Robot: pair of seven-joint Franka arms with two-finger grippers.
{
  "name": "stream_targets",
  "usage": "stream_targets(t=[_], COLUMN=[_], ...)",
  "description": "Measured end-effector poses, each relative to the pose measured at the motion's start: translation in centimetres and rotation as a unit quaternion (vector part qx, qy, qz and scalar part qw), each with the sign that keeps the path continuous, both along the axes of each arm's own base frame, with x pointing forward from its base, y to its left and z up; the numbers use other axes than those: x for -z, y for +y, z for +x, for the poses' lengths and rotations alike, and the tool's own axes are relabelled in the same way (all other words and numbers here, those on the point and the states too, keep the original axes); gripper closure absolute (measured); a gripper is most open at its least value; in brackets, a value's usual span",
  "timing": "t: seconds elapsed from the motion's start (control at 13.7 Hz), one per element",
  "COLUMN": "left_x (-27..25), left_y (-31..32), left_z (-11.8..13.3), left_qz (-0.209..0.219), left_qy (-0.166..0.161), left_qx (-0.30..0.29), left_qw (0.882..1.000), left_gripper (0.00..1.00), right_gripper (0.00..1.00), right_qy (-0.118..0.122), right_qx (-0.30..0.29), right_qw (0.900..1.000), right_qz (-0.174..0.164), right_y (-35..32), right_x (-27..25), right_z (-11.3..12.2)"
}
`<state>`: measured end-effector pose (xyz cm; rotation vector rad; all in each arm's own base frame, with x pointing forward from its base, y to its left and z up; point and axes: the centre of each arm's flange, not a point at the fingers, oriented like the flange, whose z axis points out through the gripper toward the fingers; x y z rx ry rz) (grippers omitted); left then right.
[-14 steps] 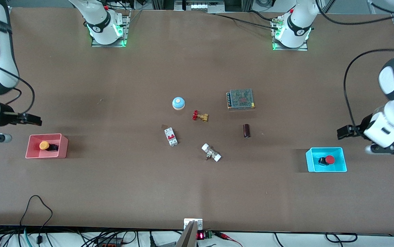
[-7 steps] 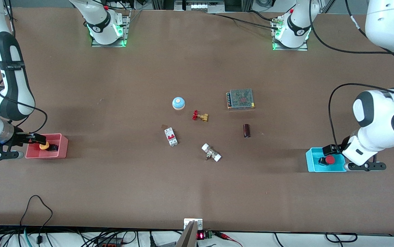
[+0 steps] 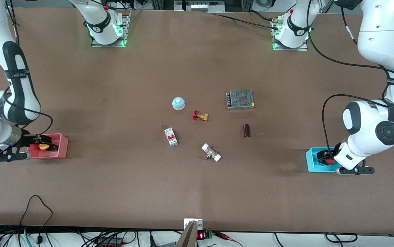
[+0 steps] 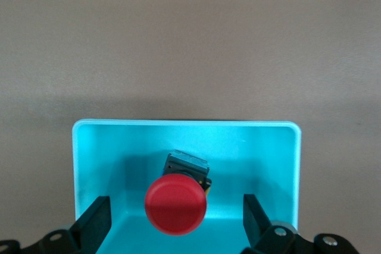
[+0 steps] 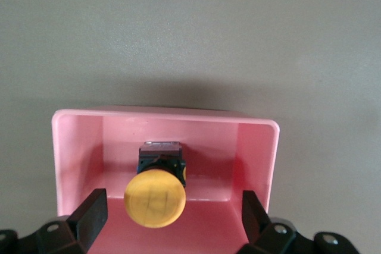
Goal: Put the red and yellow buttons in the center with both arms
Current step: 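Close the right gripper on the yellow button while the left gripper grasps the red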
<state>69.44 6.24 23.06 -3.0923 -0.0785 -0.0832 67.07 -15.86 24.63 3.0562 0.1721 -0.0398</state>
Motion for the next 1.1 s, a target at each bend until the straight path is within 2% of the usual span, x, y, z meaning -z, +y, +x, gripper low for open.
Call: stream_targets(t=[0.15,0.51,0.8,1.02,1.1], left_x=[0.1,0.1,-0.3,-3.0,-4.6], left_y=[0.3,0.4,0.4,0.4,0.2], left_z=[0.0,0.0,0.2,0.8,1.0], left_qz=[0.0,0.0,0.0,0.0,0.0], left_qy=[0.001,0.001,-0.004,-0.008,-0.008], left_qx=[-0.002,-0.003,-0.003,-0.003,-0.002], left_qw=[1.0,1.0,1.0,1.0,1.0], left_gripper=[0.07,0.58,0.59,0.59,0.59], right_gripper=[0.0,0.0,0.0,0.0,0.04], right_qy=[0.001,0.014,0.023,0.025,0.025], right_qx=[0.0,-0.002,-0.002,-0.002,-0.002], right_qw=[1.0,1.0,1.0,1.0,1.0], right_qz=[0.0,0.004,0.006,0.006,0.006], right_y=[0.0,0.4,0.4,0.4,0.4], right_x=[0.2,2.0,3.3,3.7,3.7], right_z=[0.0,-0.2,-0.4,-0.4,-0.4])
